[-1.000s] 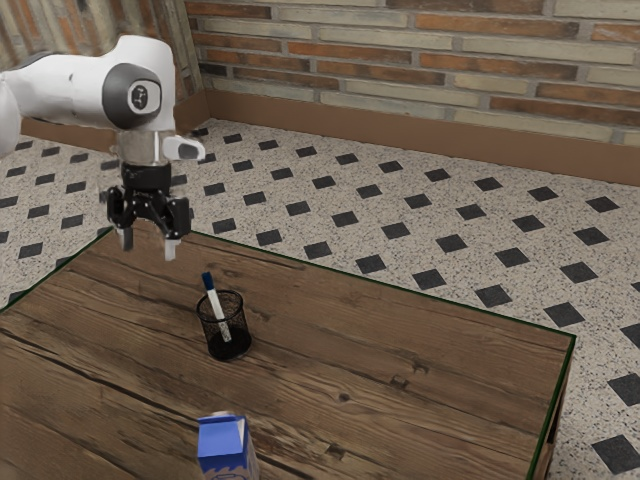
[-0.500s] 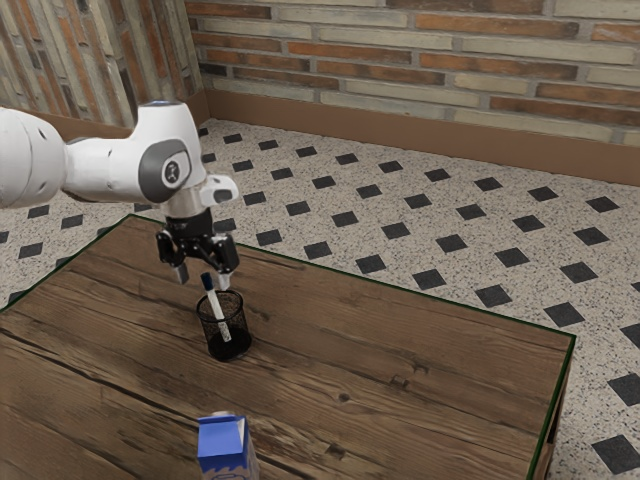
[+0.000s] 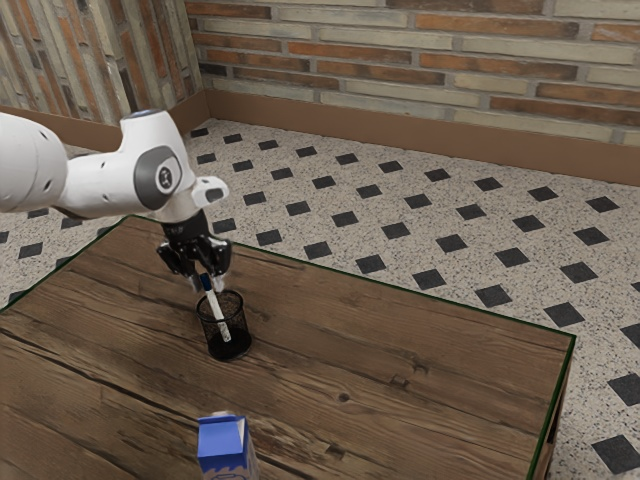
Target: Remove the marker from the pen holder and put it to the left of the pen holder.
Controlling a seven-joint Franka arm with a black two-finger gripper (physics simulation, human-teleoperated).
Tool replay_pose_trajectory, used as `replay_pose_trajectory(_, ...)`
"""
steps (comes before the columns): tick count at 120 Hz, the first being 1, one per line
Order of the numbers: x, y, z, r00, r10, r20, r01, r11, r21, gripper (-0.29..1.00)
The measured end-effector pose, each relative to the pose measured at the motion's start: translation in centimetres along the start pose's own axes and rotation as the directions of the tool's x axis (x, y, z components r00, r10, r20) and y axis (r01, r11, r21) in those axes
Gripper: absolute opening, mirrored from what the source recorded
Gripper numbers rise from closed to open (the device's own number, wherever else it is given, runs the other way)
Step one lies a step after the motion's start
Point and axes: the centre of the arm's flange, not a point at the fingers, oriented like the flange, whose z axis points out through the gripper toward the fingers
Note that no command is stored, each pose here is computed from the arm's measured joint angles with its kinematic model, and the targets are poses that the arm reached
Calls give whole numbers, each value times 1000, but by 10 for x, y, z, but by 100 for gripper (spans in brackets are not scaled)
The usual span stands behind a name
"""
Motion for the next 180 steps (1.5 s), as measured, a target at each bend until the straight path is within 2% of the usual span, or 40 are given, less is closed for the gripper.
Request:
replay_pose_trajectory(12, -1, -4, 0, 1000, -7, 1, 7, 1000, 0, 9)
replay_pose_trajectory(26, -1, -5, 0, 1000, -9, 0, 9, 1000, 4, 0)
replay_pose_trajectory(39, -6, 2, -21, 999, 6, -32, -6, 1000, -5, -3)
replay_pose_trajectory(51, -31, 8, -57, 997, 37, -70, -39, 999, -19, -4)
replay_pose_trajectory(75, -64, 8, -133, 985, 96, -141, -97, 995, -6, -6)
replay_pose_trajectory(85, -75, -24, -159, 986, 59, -156, -59, 998, 4, -7)
replay_pose_trajectory(93, -81, -55, -154, 994, 19, -104, -16, 999, 30, -7)
replay_pose_trajectory(105, -94, -54, -123, 998, 32, 55, -35, 997, 71, -7)
replay_pose_trajectory(116, -103, -54, -77, 976, 26, 218, -48, 994, 100, -7)
replay_pose_trajectory(128, -108, -55, -53, 947, 15, 320, -55, 992, 117, -7)
replay_pose_trajectory(133, -110, -55, -48, 938, 13, 346, -58, 991, 120, -7)
replay_pose_trajectory(159, -115, -50, -35, 912, 16, 410, -68, 992, 111, 38)
replay_pose_trajectory(180, -117, -48, -35, 906, 21, 423, -72, 992, 106, 55)
